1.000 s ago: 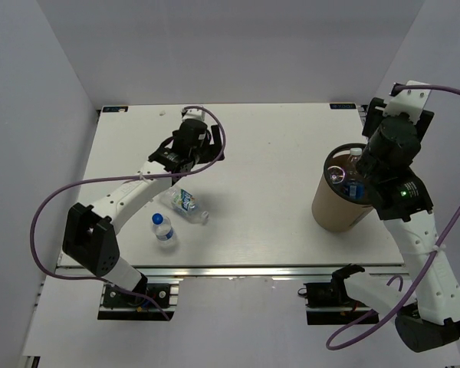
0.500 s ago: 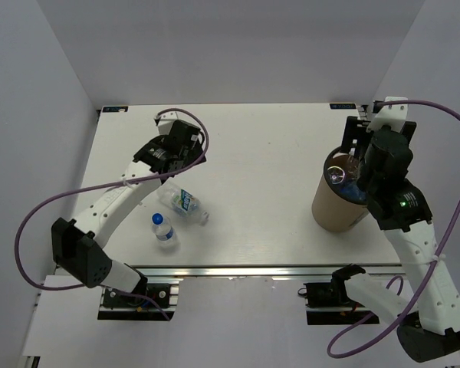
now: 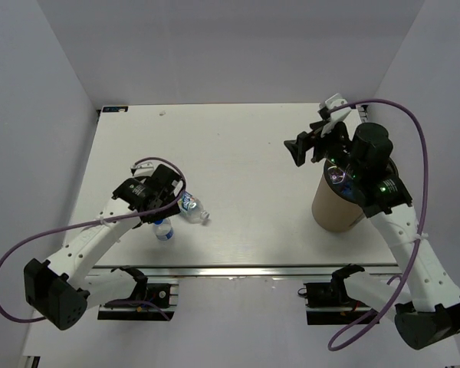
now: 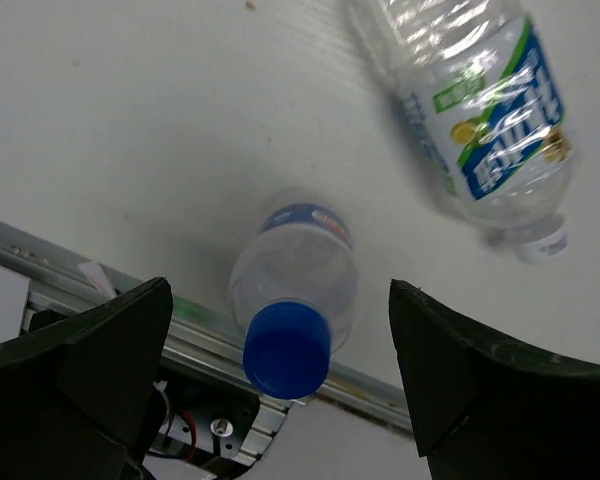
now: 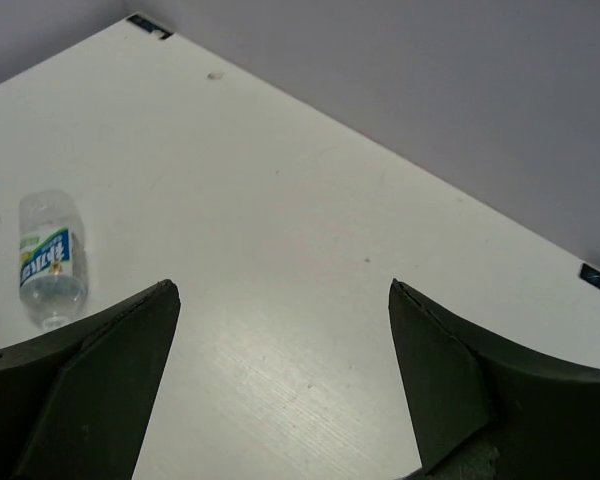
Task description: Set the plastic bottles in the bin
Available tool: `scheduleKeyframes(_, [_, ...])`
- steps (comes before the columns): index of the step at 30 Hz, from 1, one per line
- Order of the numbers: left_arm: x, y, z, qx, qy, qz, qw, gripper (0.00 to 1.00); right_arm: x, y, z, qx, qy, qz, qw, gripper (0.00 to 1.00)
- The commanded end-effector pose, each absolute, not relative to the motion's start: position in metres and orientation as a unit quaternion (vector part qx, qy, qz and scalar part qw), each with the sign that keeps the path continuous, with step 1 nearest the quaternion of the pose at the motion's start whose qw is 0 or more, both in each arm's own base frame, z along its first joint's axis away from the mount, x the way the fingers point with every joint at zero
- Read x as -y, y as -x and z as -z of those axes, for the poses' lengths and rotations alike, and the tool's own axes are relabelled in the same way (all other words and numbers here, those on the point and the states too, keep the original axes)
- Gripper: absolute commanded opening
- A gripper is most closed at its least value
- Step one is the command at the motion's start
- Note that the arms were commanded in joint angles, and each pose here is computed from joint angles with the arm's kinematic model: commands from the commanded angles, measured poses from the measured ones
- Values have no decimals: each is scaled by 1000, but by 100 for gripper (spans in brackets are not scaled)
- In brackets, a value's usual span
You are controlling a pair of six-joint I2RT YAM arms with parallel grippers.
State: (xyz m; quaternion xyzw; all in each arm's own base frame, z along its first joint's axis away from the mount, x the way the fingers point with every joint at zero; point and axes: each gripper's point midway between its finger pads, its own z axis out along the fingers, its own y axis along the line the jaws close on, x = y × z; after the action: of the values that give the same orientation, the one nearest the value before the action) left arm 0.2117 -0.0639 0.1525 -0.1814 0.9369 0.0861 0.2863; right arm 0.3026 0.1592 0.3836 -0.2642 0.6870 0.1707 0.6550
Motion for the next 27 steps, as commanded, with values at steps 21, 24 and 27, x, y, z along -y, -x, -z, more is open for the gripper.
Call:
scheduleKeyframes(21, [120, -198, -175, -961, 92, 75, 249, 4, -219, -262, -327, -588, 486, -280, 583, 89])
scheduleKeyframes(24, [146, -196, -213, -944, 48, 171, 278, 1, -235, -220, -317, -508, 571, -347, 544, 89])
scheduleKeyframes(27, [172, -186, -244, -920, -5, 263, 291, 0, -245, -190, -308, -437, 625, -387, 518, 90])
